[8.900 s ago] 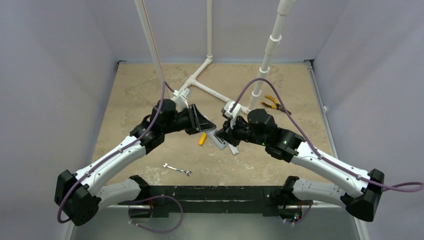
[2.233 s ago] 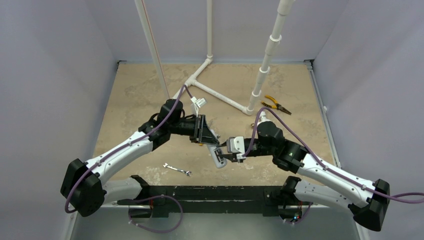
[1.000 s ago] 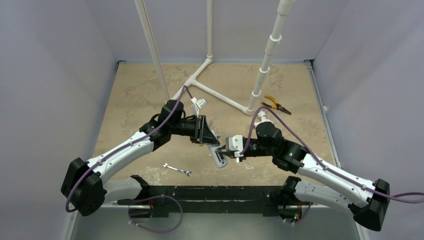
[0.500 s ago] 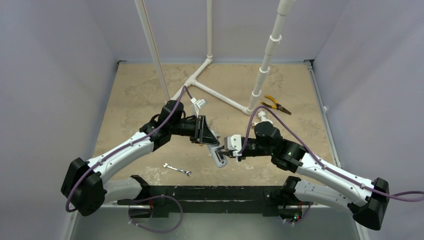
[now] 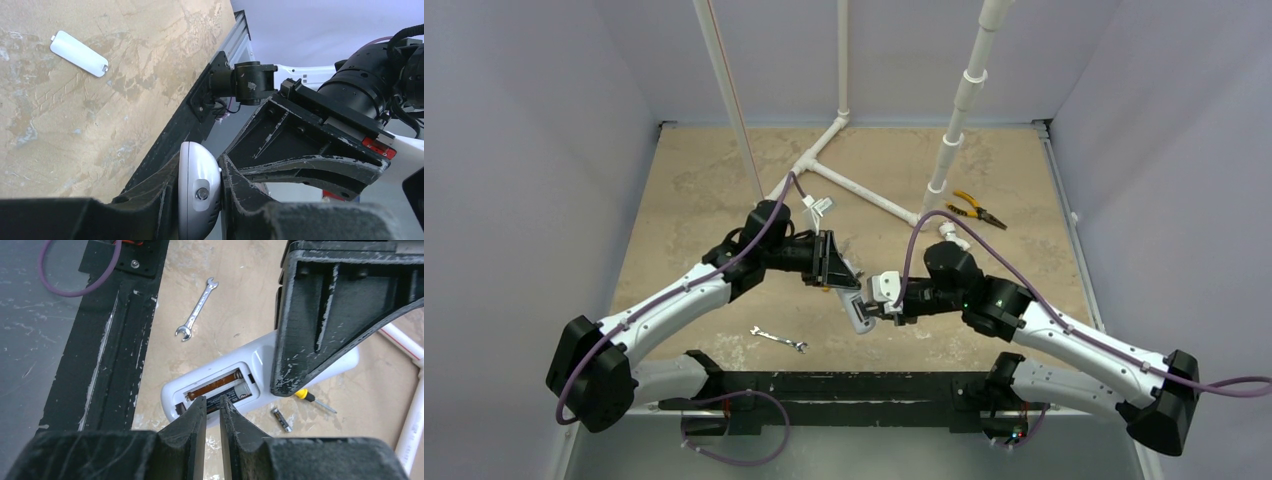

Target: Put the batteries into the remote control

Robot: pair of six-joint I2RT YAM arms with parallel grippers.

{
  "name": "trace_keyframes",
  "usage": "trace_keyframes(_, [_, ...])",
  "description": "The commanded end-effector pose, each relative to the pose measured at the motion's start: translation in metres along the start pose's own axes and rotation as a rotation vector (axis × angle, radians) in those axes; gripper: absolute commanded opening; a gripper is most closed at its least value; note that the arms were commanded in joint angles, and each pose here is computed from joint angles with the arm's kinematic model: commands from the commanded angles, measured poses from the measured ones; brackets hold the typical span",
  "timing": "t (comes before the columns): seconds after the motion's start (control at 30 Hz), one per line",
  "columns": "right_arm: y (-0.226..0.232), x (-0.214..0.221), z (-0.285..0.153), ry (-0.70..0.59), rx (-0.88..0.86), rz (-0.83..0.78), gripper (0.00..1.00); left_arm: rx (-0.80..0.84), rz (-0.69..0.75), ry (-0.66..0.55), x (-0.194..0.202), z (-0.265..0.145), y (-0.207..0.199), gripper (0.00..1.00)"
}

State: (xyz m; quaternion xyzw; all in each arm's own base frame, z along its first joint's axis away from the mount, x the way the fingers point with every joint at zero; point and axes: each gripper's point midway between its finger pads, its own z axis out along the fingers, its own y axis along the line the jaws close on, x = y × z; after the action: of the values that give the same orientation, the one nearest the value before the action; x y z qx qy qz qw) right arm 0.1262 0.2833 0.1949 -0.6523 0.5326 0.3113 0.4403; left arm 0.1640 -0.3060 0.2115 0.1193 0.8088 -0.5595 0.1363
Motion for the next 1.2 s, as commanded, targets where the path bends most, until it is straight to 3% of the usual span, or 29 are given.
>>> trace_keyframes(0.0, [0.016, 0.045, -0.001, 0.17, -0.048, 0.087, 0.15, 0.184, 0.092, 0.005, -0.01, -0.011, -0.056, 0.0])
trace_keyframes(0.2, [0.002, 0.041, -0.005, 0.17, 0.035, 0.065, 0.15, 0.17, 0.089, 0.011, -0.012, -0.007, -0.051, 0.0])
trace_keyframes(0.3, [-0.012, 0.021, -0.011, 0.083, 0.132, 0.072, 0.16, 0.151, 0.083, 0.013, -0.013, -0.004, -0.046, 0.0])
trace_keyframes(0.5, [-0.031, -0.024, -0.041, -0.147, 0.324, 0.1, 0.31, 0.121, 0.082, 0.021, -0.012, -0.002, -0.039, 0.0])
trace_keyframes(0.7, [-0.047, -0.042, -0.059, -0.23, 0.443, 0.189, 0.42, 0.106, 0.085, 0.024, -0.013, 0.001, -0.034, 0.0])
trace_keyframes(0.83, [-0.058, -0.049, -0.06, -0.284, 0.505, 0.347, 0.46, 0.07, 0.109, -0.006, -0.016, 0.0, -0.029, 0.0])
trace_keyframes(0.97, [-0.055, -0.05, -0.052, -0.268, 0.472, 0.51, 0.48, -0.001, 0.156, -0.078, -0.022, -0.008, -0.021, 0.0])
trace_keyframes(1.17, [-0.041, -0.046, -0.035, -0.245, 0.374, 0.616, 0.49, -0.02, 0.18, -0.111, -0.025, -0.012, -0.021, 0.0])
